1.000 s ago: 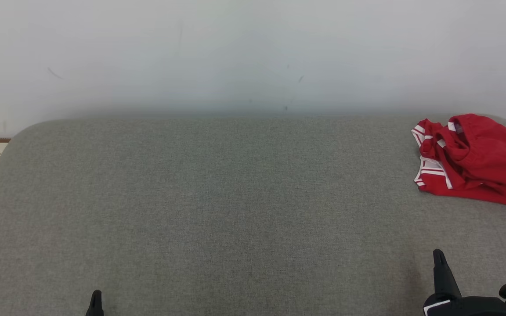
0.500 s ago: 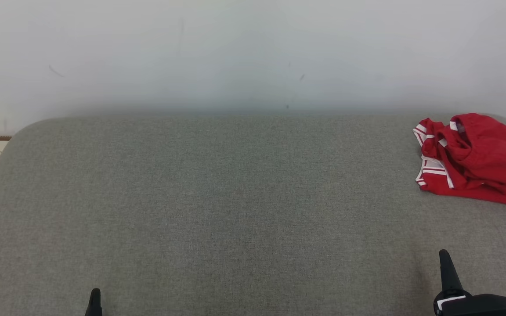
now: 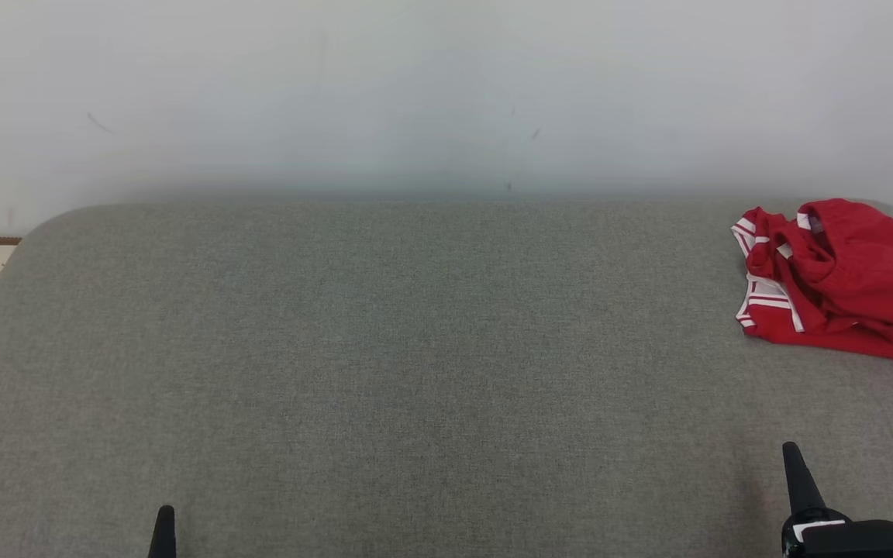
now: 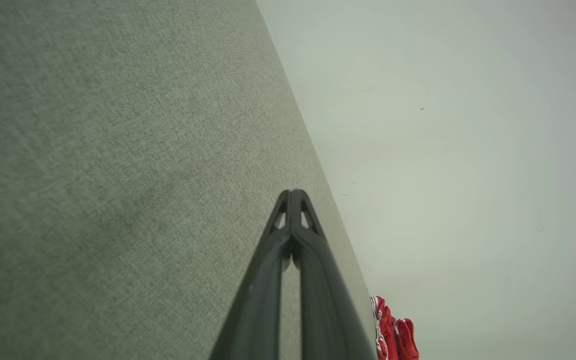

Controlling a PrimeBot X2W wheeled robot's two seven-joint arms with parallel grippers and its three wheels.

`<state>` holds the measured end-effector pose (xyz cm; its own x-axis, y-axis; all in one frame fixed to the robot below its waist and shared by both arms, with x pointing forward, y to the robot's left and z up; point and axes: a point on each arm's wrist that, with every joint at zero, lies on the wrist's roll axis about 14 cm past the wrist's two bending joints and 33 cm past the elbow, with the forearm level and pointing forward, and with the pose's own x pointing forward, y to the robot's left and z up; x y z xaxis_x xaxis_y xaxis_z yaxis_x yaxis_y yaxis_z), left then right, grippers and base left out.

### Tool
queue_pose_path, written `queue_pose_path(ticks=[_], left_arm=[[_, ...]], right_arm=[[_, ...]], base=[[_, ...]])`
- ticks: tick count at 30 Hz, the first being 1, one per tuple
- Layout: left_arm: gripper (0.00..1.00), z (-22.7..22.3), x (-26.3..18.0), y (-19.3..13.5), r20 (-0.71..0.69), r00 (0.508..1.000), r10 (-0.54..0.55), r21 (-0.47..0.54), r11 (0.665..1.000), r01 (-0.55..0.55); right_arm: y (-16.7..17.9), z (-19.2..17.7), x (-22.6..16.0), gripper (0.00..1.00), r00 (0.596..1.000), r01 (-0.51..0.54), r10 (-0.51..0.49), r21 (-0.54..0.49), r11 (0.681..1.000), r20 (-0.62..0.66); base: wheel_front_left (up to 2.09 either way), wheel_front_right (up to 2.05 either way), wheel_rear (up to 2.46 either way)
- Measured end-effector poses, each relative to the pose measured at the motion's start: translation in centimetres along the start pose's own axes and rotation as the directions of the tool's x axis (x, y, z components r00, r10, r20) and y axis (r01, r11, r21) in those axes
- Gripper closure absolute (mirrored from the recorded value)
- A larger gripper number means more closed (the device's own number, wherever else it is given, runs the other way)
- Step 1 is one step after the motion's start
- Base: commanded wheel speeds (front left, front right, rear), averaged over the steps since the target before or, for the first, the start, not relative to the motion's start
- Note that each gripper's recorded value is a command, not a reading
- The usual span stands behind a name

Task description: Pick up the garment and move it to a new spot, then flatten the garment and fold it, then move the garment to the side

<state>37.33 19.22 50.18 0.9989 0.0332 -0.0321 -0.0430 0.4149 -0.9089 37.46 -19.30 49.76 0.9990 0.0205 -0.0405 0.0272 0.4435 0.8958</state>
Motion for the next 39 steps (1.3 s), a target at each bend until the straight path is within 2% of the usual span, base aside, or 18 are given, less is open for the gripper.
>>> queue_pose_path(ticks=[20, 39], left_arm=[[1.00, 0.0, 0.4, 0.0, -0.011, 1.000, -0.007, -0.194, 0.981, 0.005], [1.00, 0.0, 0.7, -0.1, -0.011, 1.000, -0.022, -0.339, 0.941, 0.017]], right_arm=[[-0.2, 0.7, 0.5, 1.00, 1.000, -0.001, 0.000, 0.208, 0.978, 0.004], [-0.1, 1.2, 0.9, 1.00, 1.000, -0.017, 0.014, 0.365, 0.931, 0.011]], base=[[0.00, 0.00, 0.00], [0.00, 0.00, 0.00]])
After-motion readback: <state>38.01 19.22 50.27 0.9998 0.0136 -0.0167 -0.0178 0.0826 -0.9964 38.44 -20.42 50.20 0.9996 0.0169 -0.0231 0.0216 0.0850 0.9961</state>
